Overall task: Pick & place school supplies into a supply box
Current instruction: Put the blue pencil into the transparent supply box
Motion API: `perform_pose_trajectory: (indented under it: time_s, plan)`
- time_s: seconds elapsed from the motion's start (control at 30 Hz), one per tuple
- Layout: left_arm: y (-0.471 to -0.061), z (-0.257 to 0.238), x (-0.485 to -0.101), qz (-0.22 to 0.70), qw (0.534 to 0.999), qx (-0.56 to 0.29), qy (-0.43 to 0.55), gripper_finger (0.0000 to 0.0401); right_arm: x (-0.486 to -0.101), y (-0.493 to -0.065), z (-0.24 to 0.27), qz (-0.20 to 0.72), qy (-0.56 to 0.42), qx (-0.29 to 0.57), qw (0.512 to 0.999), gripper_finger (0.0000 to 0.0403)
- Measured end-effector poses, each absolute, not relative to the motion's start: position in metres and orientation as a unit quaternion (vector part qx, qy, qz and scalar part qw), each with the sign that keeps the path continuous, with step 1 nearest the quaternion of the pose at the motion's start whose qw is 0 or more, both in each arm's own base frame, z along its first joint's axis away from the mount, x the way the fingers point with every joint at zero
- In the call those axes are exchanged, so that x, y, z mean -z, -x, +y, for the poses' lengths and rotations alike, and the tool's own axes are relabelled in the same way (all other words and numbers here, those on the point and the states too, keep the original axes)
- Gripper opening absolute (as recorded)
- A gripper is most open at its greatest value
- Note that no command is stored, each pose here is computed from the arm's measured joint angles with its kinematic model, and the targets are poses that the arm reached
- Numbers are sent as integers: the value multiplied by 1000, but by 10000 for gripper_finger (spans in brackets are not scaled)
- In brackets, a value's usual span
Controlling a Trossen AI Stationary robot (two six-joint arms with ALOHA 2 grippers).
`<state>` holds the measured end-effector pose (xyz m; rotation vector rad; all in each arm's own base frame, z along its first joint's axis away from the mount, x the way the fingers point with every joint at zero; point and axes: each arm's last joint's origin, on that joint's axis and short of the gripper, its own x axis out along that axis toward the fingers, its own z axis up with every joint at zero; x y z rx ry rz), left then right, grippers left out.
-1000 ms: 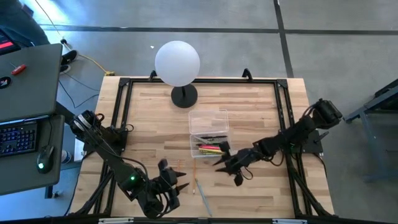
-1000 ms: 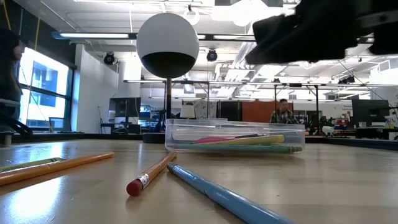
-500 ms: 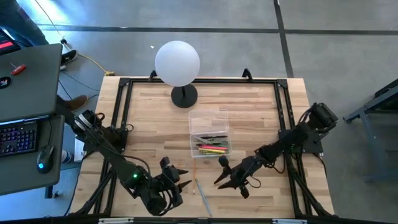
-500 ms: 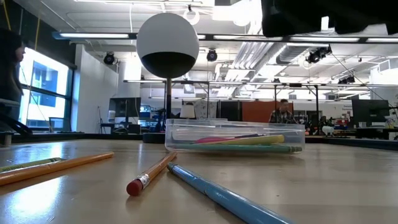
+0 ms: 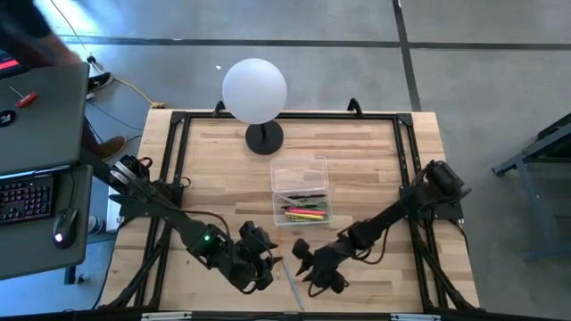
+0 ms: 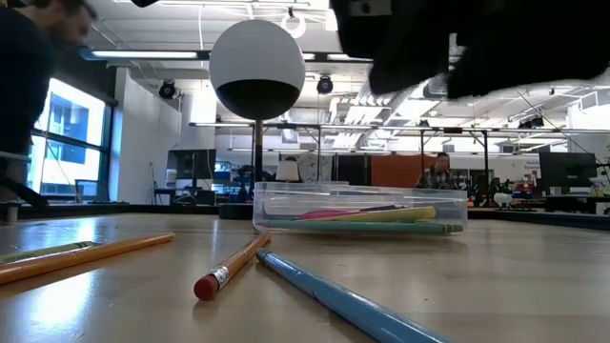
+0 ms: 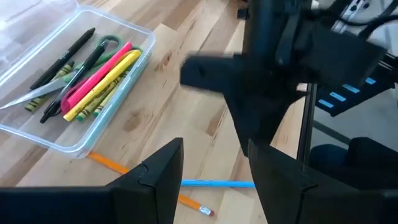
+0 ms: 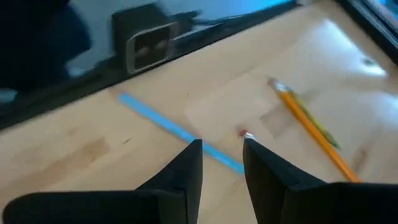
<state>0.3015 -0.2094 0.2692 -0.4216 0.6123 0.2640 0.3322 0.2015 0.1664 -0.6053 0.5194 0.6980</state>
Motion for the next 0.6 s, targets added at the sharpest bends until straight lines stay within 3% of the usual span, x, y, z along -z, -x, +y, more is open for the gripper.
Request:
perform_pose_trajectory:
  time_s: [0.6]
  plan:
    - [-301, -211, -268, 317, 924, -102, 188, 214, -144, -382, 208, 257, 321, -436, 800, 94]
